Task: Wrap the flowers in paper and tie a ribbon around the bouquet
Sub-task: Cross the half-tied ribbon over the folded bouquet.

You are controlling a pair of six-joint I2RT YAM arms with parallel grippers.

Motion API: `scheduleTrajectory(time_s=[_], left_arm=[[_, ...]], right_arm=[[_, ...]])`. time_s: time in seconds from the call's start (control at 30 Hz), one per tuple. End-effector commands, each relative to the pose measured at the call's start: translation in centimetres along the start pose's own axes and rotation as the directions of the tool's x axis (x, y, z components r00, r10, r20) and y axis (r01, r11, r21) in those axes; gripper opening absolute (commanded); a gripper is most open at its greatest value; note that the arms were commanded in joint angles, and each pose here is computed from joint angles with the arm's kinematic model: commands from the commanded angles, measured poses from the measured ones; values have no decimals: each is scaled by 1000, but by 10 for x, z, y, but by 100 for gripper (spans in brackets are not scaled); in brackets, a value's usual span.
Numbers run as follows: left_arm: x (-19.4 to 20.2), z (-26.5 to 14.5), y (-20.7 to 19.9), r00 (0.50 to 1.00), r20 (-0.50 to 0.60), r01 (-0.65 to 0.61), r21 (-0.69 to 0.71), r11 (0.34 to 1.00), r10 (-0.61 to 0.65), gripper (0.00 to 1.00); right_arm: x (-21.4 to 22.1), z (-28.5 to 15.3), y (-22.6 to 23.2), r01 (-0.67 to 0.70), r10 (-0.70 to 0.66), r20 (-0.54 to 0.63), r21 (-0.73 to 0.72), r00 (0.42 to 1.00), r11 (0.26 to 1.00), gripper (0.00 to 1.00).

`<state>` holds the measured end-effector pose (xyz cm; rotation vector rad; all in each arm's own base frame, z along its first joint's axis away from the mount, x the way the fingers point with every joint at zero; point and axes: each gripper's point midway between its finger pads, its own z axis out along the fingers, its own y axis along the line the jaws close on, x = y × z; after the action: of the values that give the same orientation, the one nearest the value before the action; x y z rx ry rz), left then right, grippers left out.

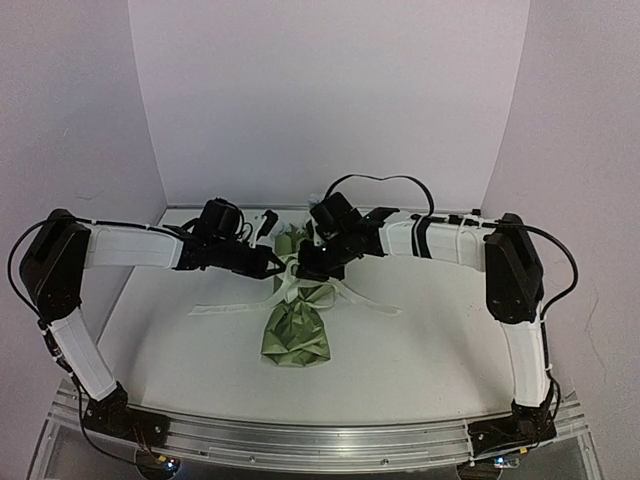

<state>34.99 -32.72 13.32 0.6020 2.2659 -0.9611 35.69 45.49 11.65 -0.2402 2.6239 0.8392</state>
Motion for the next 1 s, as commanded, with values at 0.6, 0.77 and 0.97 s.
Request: scheduleTrajectory(time_s=[0.6, 0.77, 0.97], left_arm=[[64, 21, -57, 963, -198, -159, 134, 978, 183, 5], [70, 34, -46, 962, -227, -138, 77, 987, 152, 5], [71, 41, -36, 962, -243, -121, 23, 992, 123, 5]], right_arm=[[-32, -3, -44, -231, 221, 163, 46, 962, 972, 0], [-31, -15, -45, -224, 212, 188, 45, 959, 974, 3], [-29, -42, -45, -190, 176, 219, 49, 960, 981, 18]])
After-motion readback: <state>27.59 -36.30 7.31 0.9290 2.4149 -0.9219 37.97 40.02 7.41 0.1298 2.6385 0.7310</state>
